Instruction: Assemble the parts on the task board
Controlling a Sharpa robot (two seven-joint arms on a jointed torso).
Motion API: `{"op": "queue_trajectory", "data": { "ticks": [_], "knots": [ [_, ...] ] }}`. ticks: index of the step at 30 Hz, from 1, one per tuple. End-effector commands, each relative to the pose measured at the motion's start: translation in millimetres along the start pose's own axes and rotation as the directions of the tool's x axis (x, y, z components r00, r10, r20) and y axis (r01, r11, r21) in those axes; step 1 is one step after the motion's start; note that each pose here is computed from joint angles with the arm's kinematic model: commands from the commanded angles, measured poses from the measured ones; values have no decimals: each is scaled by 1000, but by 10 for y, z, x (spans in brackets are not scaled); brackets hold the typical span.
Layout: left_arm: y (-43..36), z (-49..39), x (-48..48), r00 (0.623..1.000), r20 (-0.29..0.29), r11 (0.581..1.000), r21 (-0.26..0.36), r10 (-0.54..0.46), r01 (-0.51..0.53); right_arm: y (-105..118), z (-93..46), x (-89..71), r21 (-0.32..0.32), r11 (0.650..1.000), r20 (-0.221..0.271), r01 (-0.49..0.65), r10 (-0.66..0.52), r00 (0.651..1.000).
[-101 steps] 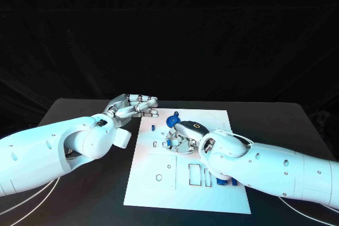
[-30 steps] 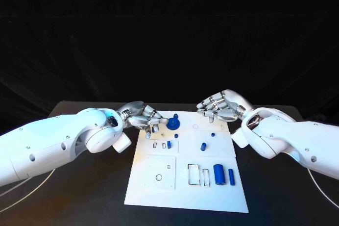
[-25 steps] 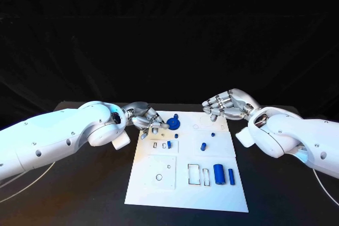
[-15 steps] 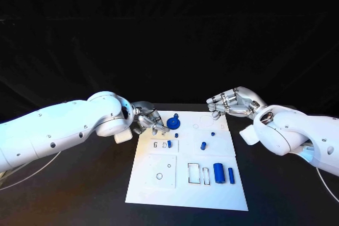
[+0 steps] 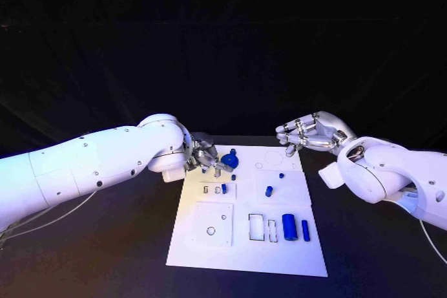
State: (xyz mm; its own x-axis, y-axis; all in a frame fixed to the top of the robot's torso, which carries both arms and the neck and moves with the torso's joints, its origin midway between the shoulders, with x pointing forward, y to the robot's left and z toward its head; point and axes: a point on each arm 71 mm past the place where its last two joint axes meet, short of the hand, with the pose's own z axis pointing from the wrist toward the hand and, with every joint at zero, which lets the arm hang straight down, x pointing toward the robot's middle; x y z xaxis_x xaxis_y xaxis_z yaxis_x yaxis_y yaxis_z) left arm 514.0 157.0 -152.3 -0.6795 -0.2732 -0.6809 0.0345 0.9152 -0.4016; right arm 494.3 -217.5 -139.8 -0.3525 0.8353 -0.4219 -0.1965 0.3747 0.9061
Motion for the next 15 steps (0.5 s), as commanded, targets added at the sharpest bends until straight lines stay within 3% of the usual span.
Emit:
{"op": "queue_trajectory", "data": {
  "ticks": [1, 8, 15],
  "knots": [
    [12, 31, 1, 998, -10, 994, -85, 70, -70, 16, 0, -3, -15, 1000, 13, 10, -10, 1000],
    [-66, 115, 28, 990, -14, 984, -109, 138, -139, 21, -2, 0, -17, 1000, 16, 20, -20, 1000],
    [-74, 172, 48, 986, -12, 978, -123, 167, -167, 29, -4, 9, -19, 999, 17, 26, -26, 1000]
  ]
}}
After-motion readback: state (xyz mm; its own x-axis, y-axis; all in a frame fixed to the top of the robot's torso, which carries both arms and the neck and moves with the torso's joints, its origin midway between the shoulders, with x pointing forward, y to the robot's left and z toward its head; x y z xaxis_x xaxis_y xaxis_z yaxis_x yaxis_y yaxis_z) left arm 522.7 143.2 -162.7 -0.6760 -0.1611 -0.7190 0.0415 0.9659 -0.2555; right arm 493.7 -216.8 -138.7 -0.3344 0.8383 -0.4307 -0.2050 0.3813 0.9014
